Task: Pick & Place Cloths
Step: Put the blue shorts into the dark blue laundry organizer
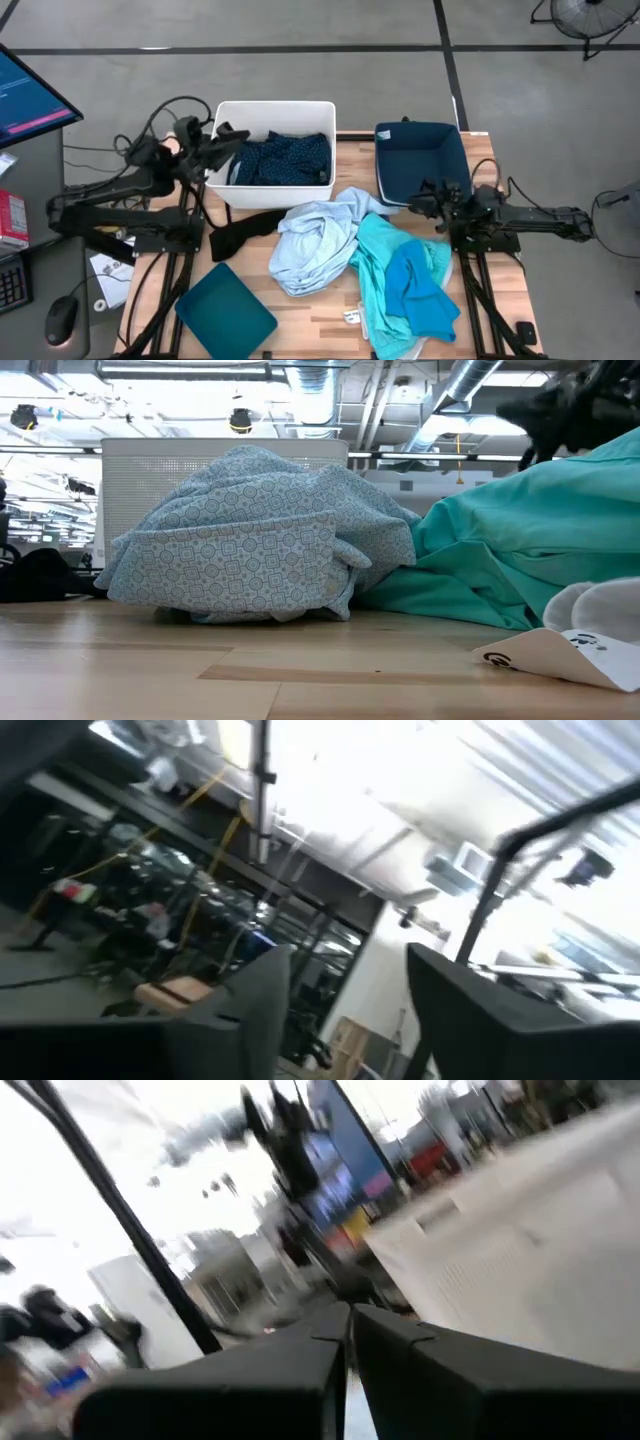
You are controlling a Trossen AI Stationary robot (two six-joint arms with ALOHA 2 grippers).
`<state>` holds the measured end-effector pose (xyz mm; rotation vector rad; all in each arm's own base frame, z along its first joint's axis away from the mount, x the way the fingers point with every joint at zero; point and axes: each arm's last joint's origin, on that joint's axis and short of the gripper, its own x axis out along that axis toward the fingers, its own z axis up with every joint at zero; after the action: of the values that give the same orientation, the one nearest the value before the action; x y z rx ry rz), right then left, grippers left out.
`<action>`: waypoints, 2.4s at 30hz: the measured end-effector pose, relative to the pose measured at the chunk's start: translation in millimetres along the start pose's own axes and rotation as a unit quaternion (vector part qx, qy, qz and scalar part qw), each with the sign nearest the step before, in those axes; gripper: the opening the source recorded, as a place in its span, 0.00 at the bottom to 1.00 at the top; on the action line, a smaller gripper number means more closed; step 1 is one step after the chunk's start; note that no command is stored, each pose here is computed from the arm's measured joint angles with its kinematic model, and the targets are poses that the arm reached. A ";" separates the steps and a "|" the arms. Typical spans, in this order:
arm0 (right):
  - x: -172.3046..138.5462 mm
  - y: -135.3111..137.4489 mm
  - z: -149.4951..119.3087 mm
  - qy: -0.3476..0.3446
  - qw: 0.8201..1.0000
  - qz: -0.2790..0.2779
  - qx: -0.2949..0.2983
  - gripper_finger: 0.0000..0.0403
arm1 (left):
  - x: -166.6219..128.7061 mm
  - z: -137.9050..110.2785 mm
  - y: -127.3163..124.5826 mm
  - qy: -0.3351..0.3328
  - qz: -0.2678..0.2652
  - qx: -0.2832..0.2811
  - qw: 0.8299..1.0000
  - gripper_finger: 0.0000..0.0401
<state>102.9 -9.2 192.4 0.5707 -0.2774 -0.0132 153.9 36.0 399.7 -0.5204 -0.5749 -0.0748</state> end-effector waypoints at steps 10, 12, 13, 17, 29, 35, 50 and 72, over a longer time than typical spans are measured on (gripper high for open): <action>-4.7 30.1 48.2 -0.172 0.981 0.085 0.025 0.30 | -7.6 4.5 -14.3 0.006 -0.045 0.002 0.999 0.72; -4.5 37.6 59.4 -0.183 0.978 0.095 0.025 0.38 | -9.7 4.8 -15.2 0.015 -0.046 0.002 0.999 0.72; -4.4 41.8 65.3 -0.188 0.976 0.102 0.026 0.42 | -10.3 5.0 -15.7 0.018 -0.049 0.003 0.999 0.71; -3.5 58.9 90.0 -0.206 0.970 0.130 0.030 0.58 | -13.5 3.7 -15.7 0.038 -0.043 0.000 0.998 0.69; 33.3 94.5 134.9 -0.111 0.981 0.159 0.007 0.69 | -44.8 -6.8 -12.1 0.167 0.052 -0.026 0.984 0.45; 64.1 101.7 141.1 0.007 0.992 0.124 -0.014 0.69 | -70.2 -7.0 -15.2 0.214 0.088 -0.042 0.972 0.21; 115.8 116.9 127.6 0.242 0.965 0.088 -0.039 0.69 | -129.3 -19.8 -13.1 0.345 0.204 -0.082 0.912 0.00; 121.7 142.0 11.1 0.591 0.803 -0.019 0.075 0.69 | -146.6 -51.8 12.2 0.422 0.228 0.090 0.873 0.00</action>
<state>208.0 93.7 308.4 0.6440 0.9709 0.3254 59.1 10.3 278.5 -0.3791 0.4066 0.1961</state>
